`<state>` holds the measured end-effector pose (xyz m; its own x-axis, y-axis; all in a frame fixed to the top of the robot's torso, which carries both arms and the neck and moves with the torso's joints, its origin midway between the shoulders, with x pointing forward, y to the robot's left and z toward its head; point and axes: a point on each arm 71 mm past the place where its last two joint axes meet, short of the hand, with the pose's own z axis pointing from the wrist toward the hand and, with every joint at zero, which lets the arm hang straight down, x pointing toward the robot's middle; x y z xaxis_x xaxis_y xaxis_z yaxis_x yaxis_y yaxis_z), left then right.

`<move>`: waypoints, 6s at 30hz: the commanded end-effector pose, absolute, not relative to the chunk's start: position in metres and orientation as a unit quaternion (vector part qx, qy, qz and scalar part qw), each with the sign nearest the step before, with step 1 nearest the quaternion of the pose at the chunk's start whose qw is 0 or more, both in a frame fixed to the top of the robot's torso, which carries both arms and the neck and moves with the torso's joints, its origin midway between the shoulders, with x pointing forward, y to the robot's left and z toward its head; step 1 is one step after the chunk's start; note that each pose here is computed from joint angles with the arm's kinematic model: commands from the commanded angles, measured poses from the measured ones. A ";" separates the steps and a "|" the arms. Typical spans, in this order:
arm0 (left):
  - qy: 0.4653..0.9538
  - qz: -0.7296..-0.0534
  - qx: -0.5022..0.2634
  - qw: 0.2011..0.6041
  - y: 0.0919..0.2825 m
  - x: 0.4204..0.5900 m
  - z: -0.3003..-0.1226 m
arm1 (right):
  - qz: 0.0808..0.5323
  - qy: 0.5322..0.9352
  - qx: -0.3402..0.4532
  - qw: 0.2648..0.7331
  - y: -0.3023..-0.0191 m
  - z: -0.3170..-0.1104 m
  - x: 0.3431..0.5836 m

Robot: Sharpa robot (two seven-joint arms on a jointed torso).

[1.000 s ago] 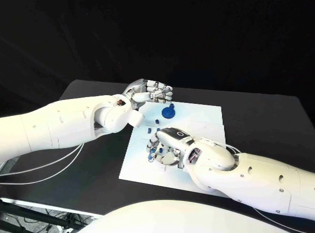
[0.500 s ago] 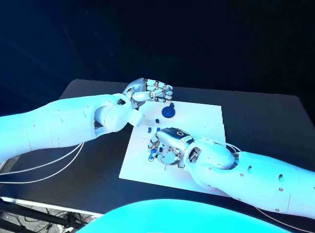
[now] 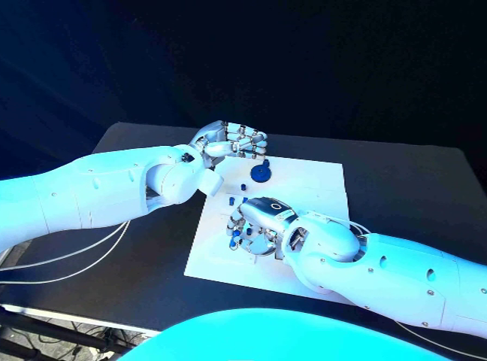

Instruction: Assemble the parts on the task board

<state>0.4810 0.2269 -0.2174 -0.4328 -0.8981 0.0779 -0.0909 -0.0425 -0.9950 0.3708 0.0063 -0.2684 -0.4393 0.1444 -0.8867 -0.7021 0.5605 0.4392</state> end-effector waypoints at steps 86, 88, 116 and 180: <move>0.604 -0.599 -0.407 0.332 0.227 0.481 -0.217 | 0.401 0.726 -0.252 0.499 0.019 -0.267 0.355; 0.604 -0.599 -0.407 0.332 0.227 0.480 -0.217 | 0.403 0.725 -0.252 0.499 0.019 -0.266 0.355; 0.605 -0.598 -0.407 0.332 0.228 0.480 -0.218 | 0.417 0.709 -0.213 0.527 0.000 -0.260 0.357; 0.607 -0.594 -0.416 0.325 0.235 0.475 -0.227 | 0.217 0.855 0.111 0.458 -0.194 -0.279 0.365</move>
<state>0.4759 0.2371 -0.2279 -0.4282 -0.8996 0.0856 -0.1231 -0.0358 -0.9917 0.3653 -0.1945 -0.2780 -0.5535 0.4128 -0.7233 0.0076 0.8710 0.4913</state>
